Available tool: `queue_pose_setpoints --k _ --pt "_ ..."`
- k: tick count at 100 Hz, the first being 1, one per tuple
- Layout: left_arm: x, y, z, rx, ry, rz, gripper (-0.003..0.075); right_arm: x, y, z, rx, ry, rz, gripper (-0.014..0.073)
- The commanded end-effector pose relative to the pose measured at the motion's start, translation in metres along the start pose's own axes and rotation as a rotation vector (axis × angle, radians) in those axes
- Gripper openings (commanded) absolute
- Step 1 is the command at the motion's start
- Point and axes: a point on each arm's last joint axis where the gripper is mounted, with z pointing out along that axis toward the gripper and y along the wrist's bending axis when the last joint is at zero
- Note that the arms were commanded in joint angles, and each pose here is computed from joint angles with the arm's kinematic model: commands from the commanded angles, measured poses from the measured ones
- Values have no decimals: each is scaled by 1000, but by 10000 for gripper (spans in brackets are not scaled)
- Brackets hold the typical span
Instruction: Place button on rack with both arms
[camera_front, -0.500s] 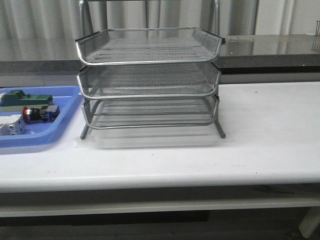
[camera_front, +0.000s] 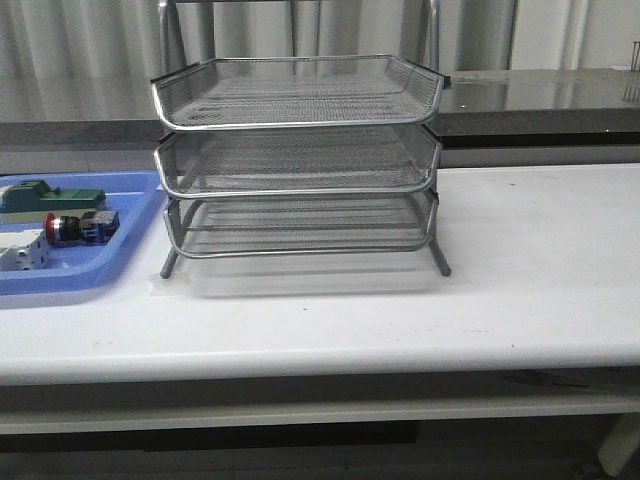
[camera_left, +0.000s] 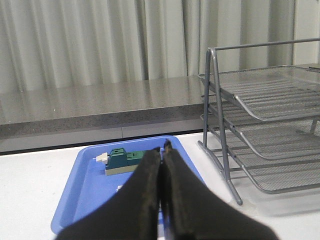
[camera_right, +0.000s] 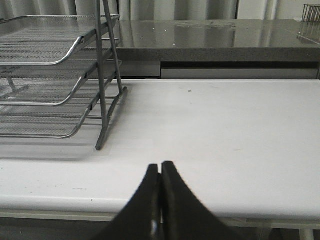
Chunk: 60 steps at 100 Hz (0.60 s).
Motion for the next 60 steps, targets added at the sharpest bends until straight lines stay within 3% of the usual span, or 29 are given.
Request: queue_pose_setpoints --k 1,30,46,60 --pt "12 -1 1 -2 -16 -18 -21 -15 0 -3 6 -119 -11 -66" --pt "12 -1 1 -2 -16 -18 -21 -18 0 -4 6 -147 -11 -66" --pt "12 -1 1 -2 -16 -18 -21 -31 0 -7 3 -240 -10 -66" --pt "12 -1 1 -2 -16 -18 -21 -54 1 -12 5 -199 -10 -66"
